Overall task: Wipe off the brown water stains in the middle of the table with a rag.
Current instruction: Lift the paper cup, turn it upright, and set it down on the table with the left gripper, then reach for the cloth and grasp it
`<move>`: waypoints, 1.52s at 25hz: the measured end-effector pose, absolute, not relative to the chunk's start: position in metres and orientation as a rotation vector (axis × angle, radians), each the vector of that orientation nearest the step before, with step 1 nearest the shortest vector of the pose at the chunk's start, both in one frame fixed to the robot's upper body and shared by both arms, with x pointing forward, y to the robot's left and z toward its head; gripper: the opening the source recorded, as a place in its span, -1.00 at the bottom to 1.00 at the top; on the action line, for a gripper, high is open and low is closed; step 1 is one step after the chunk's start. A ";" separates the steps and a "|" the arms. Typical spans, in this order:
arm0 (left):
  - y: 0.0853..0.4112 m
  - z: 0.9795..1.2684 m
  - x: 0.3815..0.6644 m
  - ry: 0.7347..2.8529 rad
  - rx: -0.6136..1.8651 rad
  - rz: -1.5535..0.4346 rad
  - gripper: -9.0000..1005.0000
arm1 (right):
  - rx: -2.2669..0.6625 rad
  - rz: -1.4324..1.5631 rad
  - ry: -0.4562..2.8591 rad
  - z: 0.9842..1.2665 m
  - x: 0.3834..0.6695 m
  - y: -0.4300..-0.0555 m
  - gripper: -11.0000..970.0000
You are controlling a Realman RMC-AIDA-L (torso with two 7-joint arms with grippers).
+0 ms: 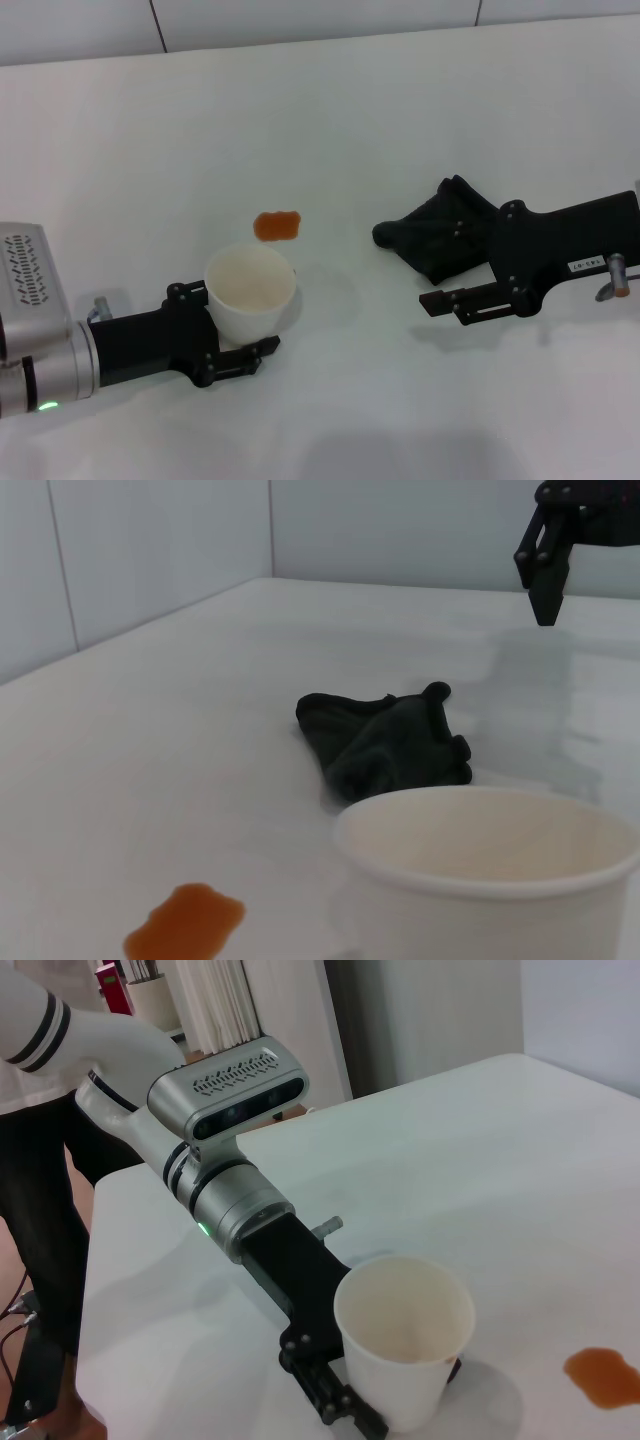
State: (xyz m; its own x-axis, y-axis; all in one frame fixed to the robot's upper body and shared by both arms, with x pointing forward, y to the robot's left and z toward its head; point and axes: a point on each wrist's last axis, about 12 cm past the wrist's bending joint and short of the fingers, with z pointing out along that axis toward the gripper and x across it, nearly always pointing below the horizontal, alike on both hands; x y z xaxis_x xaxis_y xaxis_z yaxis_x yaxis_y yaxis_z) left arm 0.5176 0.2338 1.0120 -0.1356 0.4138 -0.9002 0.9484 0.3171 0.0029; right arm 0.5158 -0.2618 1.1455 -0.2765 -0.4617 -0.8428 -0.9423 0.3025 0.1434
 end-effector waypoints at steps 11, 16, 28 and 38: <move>0.233 1.012 0.517 1.707 1.237 -0.778 0.75 | -1.252 0.875 1.874 1.145 0.515 -0.262 0.31; 0.235 1.015 0.514 1.685 1.222 -0.807 0.75 | -1.251 0.877 1.875 1.145 0.514 -0.262 0.31; 0.259 1.015 0.498 1.669 1.141 -0.787 0.75 | -1.251 0.878 1.876 1.146 0.515 -0.261 0.31; 0.281 1.021 0.475 1.635 1.095 -0.845 0.75 | -1.238 0.865 1.878 1.149 0.519 -0.260 0.31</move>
